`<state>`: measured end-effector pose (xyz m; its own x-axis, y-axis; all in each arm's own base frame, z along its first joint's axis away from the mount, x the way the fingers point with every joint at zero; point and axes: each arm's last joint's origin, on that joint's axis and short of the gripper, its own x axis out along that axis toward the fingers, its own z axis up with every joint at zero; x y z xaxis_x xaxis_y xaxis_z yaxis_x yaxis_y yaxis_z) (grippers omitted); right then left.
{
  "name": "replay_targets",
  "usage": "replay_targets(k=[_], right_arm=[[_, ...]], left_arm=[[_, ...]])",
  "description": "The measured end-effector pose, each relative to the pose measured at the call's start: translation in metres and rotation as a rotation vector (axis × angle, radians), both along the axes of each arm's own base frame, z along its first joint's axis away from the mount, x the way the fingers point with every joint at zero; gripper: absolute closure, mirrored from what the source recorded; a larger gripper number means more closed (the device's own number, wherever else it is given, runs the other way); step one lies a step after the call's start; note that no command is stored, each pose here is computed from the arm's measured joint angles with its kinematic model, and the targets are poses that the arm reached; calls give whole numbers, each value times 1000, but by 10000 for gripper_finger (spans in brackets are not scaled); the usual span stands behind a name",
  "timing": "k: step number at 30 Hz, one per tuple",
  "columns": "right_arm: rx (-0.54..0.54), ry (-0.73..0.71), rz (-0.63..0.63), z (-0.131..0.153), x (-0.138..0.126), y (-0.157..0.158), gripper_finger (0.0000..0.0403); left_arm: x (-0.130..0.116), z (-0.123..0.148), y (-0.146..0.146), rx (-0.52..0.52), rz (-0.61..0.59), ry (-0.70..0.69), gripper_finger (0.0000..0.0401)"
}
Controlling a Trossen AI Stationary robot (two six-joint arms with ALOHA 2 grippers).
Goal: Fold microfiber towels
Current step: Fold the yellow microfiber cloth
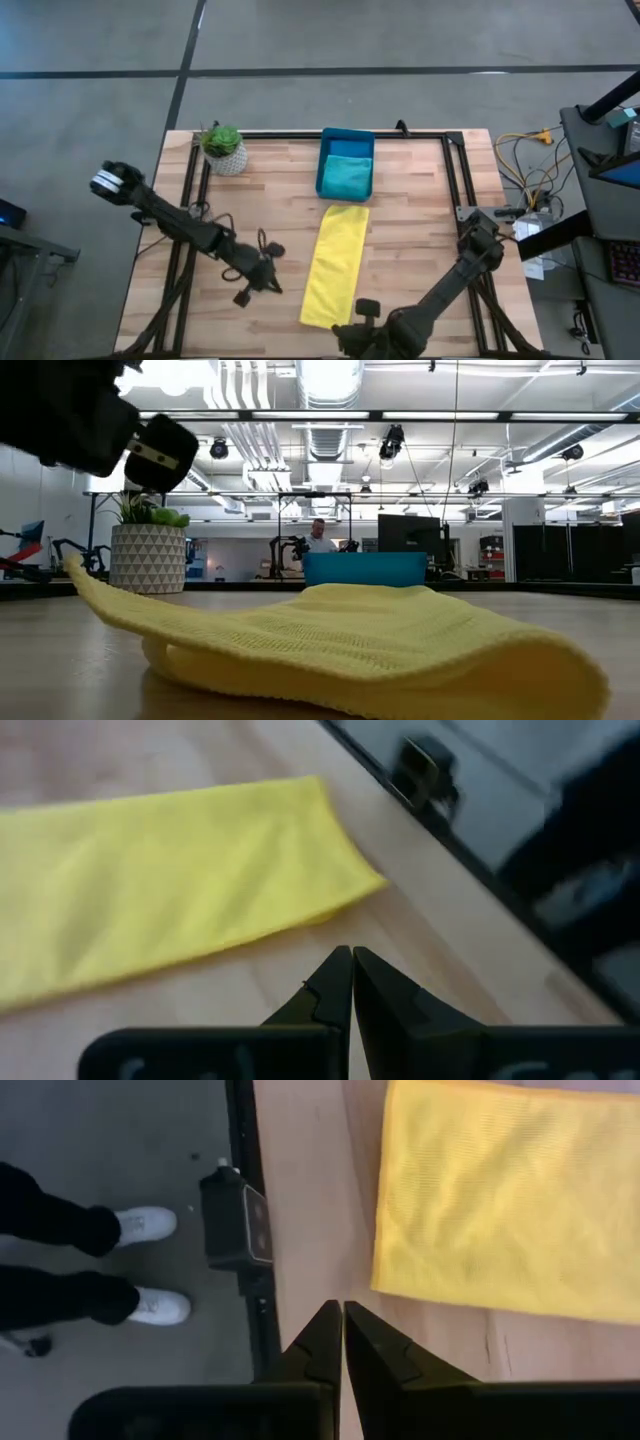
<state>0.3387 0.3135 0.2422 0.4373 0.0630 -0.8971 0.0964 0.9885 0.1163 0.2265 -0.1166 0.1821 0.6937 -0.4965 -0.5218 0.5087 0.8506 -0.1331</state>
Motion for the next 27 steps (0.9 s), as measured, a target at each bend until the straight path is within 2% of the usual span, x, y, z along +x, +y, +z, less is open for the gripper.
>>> replay_targets(k=[3,8,15,20,27], right_arm=[[-10,1,42,-10,2,0,382],[-74,15,148,-30,0,-2,346],[-188,-12,358,-69,-3,-6,281],[-299,-31,467,-88,-4,-15,242],[-374,3,556,-105,-6,-28,225]], left_arm=[[7,-5,-20,92,-104,-22,401],[23,-4,-47,133,-176,-12,401],[50,2,-63,123,-166,-31,401],[58,3,-66,101,-141,-16,401],[58,2,-65,39,-31,40,401]])
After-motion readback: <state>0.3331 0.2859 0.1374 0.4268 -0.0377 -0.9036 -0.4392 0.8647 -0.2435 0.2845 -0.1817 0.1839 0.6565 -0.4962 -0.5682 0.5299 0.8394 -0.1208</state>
